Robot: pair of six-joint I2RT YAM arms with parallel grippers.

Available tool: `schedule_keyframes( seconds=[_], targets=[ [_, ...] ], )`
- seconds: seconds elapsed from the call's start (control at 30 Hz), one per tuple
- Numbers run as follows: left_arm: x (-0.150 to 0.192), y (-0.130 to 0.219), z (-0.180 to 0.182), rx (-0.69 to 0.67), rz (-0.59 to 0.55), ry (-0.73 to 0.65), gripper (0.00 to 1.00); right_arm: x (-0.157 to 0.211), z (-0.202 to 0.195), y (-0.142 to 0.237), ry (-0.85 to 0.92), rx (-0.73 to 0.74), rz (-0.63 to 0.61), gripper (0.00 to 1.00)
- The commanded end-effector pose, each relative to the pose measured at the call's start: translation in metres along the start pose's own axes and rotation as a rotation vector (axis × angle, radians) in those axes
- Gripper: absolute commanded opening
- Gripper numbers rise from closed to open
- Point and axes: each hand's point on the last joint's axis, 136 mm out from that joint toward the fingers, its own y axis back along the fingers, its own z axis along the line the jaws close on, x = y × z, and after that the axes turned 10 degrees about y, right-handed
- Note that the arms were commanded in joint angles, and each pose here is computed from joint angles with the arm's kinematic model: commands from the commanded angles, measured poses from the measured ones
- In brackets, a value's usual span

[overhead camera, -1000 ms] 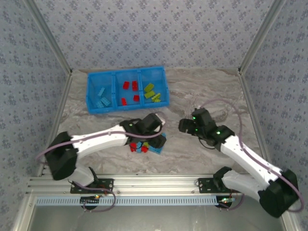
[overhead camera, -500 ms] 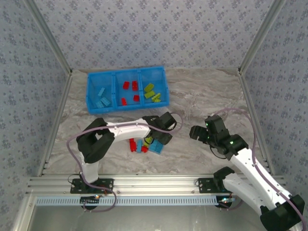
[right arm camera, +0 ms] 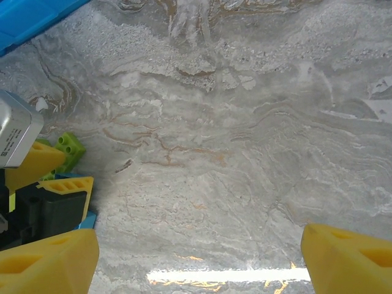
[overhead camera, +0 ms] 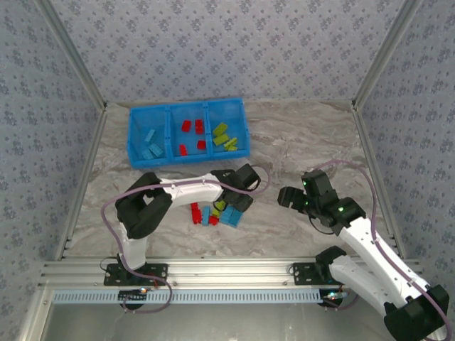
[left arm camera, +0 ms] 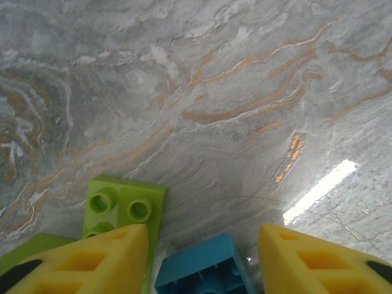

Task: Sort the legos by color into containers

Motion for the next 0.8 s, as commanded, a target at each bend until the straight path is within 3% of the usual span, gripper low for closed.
schedule_keyframes(
  seconds=[0.0,0.13,0.33,0.5,0.63,0.77],
  targets=[
    [0.005,0.015,0.004,-0.052,0.016,0.042,0.55,0.002,0.000,-0.002,0.001,-0.008,0.009,0.89],
    [0.011,0.025,-0.004,-0.045,0.006,0.118,0.58,0.002,0.002,-0.004,-0.001,-0.016,0.013,0.89],
    [0.019,0.009,-0.009,-0.040,0.041,0.164,0.57,0.001,0.005,-0.004,0.004,-0.027,0.018,0.89],
    [0.020,0.002,-0.007,-0.072,0.059,0.169,0.51,0.000,0.006,-0.002,0.008,-0.026,0.020,0.89],
    [0.017,0.001,-0.008,-0.069,0.052,0.172,0.40,0.002,0.006,-0.004,0.003,-0.032,0.024,0.89],
    [0.009,0.007,-0.011,-0.048,0.022,0.178,0.32,0.007,0.022,-0.006,0.029,-0.119,0.047,0.89]
  ],
)
